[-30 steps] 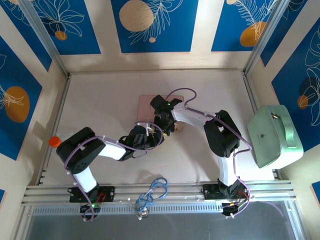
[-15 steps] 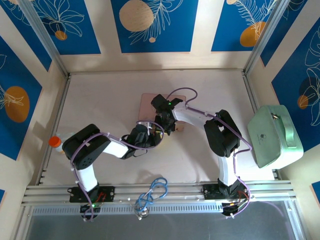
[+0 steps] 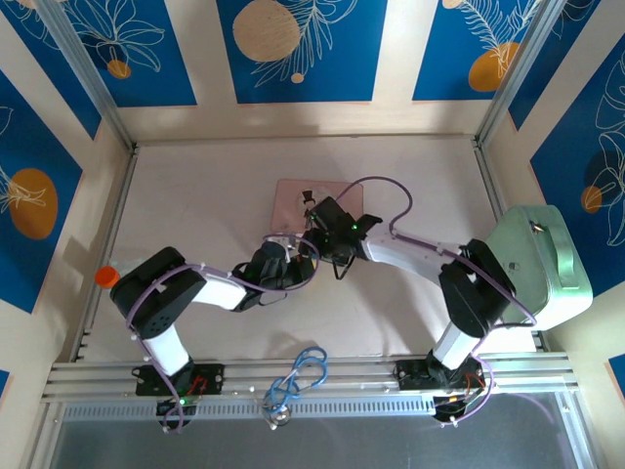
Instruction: Unlock the padlock with the key
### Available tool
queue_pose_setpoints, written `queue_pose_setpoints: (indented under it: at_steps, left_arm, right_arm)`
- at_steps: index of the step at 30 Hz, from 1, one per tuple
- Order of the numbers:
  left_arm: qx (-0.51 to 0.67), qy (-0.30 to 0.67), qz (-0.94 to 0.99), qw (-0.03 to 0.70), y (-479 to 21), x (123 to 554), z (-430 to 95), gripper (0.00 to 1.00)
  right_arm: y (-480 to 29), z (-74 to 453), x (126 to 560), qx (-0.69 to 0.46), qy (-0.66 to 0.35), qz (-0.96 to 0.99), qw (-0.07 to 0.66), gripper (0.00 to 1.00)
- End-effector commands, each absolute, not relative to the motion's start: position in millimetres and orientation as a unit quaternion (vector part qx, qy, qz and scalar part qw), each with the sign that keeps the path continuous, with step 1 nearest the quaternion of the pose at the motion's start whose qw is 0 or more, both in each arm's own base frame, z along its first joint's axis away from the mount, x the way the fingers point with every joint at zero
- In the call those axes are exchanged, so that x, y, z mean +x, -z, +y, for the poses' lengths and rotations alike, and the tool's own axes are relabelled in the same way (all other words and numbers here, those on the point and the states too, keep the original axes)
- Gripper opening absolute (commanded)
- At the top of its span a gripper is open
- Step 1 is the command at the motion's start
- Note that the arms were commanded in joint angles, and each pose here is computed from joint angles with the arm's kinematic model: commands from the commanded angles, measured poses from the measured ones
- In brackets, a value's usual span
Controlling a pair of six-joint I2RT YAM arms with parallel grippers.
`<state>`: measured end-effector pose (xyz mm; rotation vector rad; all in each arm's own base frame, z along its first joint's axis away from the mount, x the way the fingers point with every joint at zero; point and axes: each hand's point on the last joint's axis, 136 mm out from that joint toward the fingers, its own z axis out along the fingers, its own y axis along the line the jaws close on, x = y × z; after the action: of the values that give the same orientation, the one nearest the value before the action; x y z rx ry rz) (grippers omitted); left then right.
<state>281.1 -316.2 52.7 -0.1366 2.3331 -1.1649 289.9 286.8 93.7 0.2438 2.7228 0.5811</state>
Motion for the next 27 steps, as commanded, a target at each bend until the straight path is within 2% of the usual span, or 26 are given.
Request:
queue_pose_setpoints:
  at_steps: [1, 6, 15, 17, 27]
  left_arm:
    - [-0.077, 0.452, 0.846, 0.272, -65, 289, -314, 0.00]
    - [-0.078, 0.453, 0.845, 0.272, -67, 289, -313, 0.00]
    - [-0.079, 0.456, 0.843, 0.273, -68, 288, -314, 0.00]
    - [-0.079, 0.457, 0.843, 0.273, -69, 289, -314, 0.00]
    - [-0.069, 0.454, 0.844, 0.277, -71, 287, -313, 0.00]
  right_arm:
    - [-97, 302, 293, 0.081, -0.237, 0.945, 0.210, 0.64]
    - [-81, 297, 296, 0.094, -0.245, 0.946, 0.188, 0.58]
    - [-64, 295, 296, 0.094, -0.215, 0.961, 0.146, 0.56]
    - [-61, 297, 297, 0.092, -0.212, 0.963, 0.140, 0.53]
    - [-61, 295, 306, 0.090, -0.195, 0.967, 0.140, 0.45]
